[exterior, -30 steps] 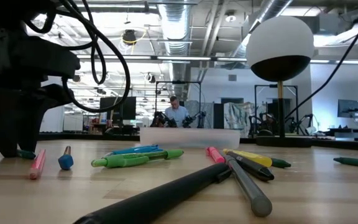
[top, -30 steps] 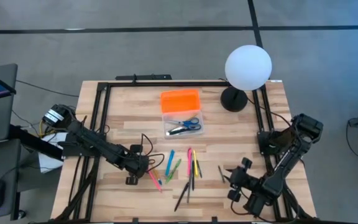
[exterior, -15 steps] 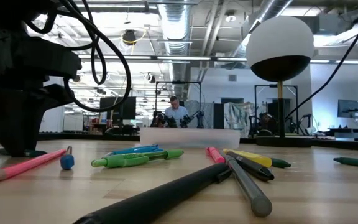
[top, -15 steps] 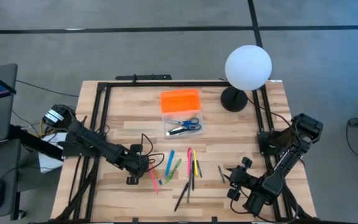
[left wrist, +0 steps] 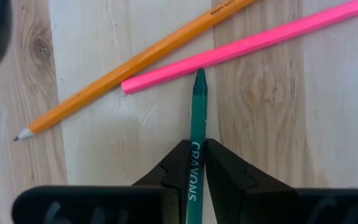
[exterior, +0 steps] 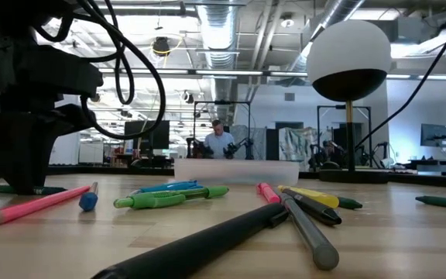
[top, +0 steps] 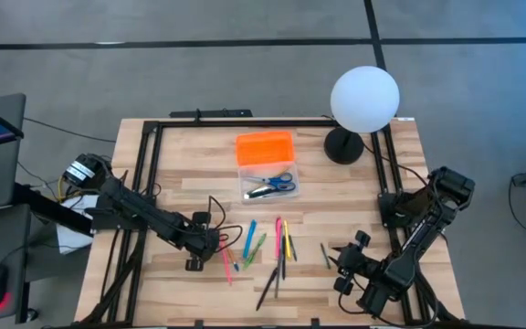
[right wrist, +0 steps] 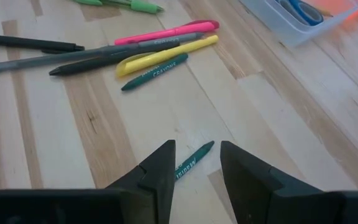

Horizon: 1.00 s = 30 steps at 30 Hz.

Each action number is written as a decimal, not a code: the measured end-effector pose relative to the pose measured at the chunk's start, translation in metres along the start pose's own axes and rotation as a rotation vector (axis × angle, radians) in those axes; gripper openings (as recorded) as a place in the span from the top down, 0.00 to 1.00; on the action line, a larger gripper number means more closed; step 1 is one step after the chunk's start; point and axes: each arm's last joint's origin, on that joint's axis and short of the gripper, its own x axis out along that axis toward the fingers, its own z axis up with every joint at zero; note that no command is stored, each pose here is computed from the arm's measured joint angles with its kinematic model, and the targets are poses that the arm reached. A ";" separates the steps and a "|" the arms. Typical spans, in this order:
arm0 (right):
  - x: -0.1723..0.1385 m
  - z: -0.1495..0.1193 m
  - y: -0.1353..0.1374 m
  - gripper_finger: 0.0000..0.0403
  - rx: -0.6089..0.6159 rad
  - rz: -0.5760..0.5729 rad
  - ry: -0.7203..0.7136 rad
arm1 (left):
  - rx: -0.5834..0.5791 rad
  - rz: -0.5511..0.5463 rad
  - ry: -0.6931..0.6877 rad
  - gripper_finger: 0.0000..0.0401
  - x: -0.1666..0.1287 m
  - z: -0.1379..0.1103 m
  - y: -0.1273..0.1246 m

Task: Pick & place school supplies into a supply box
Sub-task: Put the green crayon into the supply box

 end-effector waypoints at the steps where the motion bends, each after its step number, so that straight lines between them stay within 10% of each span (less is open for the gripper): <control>1: 0.000 0.000 0.000 0.70 0.000 0.000 0.000 | 0.004 0.000 -0.001 0.90 0.000 0.001 0.000; 30: 0.000 0.001 0.000 0.70 -0.010 -0.005 -0.025 | 0.019 -0.015 -0.111 0.96 -0.025 0.005 0.003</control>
